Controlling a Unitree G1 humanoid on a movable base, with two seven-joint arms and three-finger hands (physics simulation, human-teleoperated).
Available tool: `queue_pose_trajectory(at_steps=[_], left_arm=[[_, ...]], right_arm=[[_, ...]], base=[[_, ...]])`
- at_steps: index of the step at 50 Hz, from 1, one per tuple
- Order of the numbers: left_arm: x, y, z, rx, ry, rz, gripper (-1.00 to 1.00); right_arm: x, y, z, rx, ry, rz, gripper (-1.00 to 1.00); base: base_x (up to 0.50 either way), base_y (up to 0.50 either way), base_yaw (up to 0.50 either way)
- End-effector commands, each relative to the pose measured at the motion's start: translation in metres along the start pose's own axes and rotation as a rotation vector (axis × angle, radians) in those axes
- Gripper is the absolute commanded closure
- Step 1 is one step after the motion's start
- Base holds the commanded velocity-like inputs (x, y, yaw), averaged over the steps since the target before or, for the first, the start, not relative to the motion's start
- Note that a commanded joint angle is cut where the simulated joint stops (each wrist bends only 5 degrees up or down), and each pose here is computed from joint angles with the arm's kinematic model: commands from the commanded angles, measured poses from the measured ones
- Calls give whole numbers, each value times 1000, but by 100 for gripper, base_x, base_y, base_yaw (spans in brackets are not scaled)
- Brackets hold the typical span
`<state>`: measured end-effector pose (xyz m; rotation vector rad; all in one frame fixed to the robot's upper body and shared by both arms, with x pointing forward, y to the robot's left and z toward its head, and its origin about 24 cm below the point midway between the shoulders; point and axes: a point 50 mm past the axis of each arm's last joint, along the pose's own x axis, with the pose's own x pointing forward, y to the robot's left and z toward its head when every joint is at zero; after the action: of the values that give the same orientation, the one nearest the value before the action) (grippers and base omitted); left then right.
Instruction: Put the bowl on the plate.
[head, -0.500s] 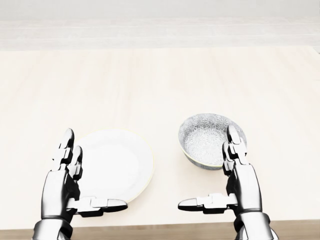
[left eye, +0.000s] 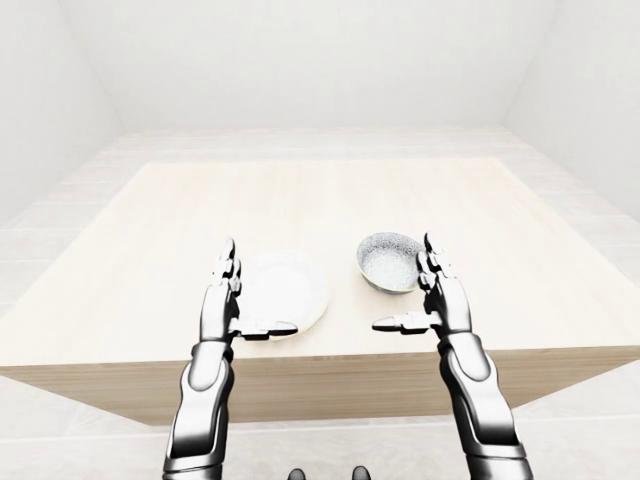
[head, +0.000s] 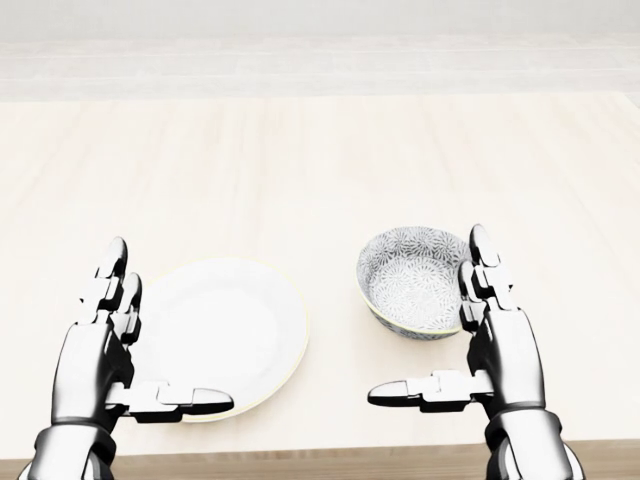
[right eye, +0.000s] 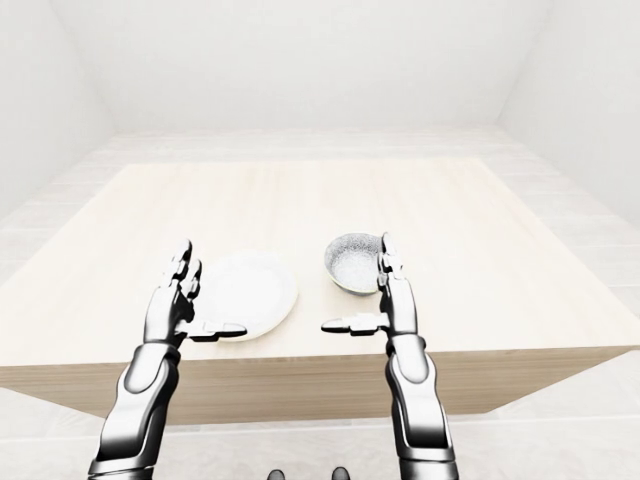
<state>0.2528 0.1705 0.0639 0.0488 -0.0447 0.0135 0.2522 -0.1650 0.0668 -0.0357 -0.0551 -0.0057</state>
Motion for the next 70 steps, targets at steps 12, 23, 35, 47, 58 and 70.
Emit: queue_pose_trajectory(at_steps=[12, 23, 35, 47, 58, 70], left_arm=[[4, 6, 12, 37, -45, -7, -100], [1, 10, 8, 35, -28, 2, -100], [0, 12, 7, 36, -21, 5, -100], [1, 12, 8, 37, -27, 9, -100], [0, 14, 8, 41, -24, 10, -100], [0, 15, 5, 43, -15, 13, -100]], right_arm=[[5, -1, 17, -35, -69, 6, -100], [6, 1, 19, -38, -79, 13, -100], [7, 1, 21, -37, -89, 13, -100], [5, 1, 25, -36, -103, 11, -100], [4, -1, 25, -37, -102, 6, -100], [4, -1, 24, -36, -100, 5, -100]], base=[[0, 0, 0], [0, 0, 0], [4, 4, 0], [19, 17, 0], [23, 18, 0], [23, 18, 0]])
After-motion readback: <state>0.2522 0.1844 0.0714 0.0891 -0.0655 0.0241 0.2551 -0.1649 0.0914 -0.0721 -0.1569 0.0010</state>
